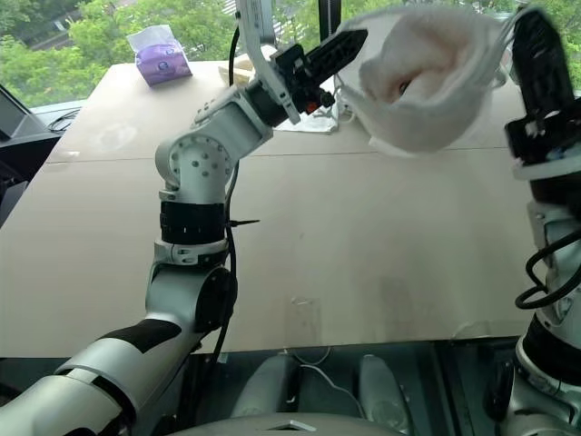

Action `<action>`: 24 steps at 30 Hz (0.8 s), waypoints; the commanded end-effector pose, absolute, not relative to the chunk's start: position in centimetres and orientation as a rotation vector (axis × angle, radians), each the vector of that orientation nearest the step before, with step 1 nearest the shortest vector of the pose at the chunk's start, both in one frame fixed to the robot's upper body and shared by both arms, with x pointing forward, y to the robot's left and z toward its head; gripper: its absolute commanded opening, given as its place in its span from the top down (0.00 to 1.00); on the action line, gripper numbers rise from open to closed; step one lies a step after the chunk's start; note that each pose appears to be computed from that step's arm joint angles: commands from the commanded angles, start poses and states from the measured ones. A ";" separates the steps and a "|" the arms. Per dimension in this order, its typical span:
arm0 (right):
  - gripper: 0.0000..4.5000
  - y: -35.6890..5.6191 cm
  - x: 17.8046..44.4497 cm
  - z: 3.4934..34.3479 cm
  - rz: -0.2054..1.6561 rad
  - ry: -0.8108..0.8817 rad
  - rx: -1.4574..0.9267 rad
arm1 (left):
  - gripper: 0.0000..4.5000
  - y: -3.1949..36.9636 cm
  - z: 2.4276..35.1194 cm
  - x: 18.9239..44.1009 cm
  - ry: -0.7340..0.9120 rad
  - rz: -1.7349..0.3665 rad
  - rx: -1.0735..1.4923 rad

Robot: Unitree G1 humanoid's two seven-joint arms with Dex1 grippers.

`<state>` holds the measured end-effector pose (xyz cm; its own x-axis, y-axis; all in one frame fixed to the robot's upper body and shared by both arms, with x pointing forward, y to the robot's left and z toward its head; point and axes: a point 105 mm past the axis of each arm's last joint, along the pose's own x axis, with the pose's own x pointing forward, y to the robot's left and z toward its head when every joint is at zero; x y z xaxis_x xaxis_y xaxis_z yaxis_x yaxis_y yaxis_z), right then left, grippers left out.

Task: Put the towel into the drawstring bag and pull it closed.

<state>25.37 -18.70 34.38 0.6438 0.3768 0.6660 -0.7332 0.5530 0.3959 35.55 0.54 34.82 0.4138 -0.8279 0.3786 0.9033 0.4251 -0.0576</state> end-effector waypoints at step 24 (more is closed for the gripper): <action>0.99 -20.9 28.8 30.3 0.476 -0.429 0.596 | 1.00 1.6 29.0 37.9 -0.212 -0.883 0.098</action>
<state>29.03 -20.81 29.93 0.8039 0.2831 0.5230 -0.5624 0.6478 0.5138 38.03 1.41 29.09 0.6128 -0.7796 0.1295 0.7711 0.6257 0.1178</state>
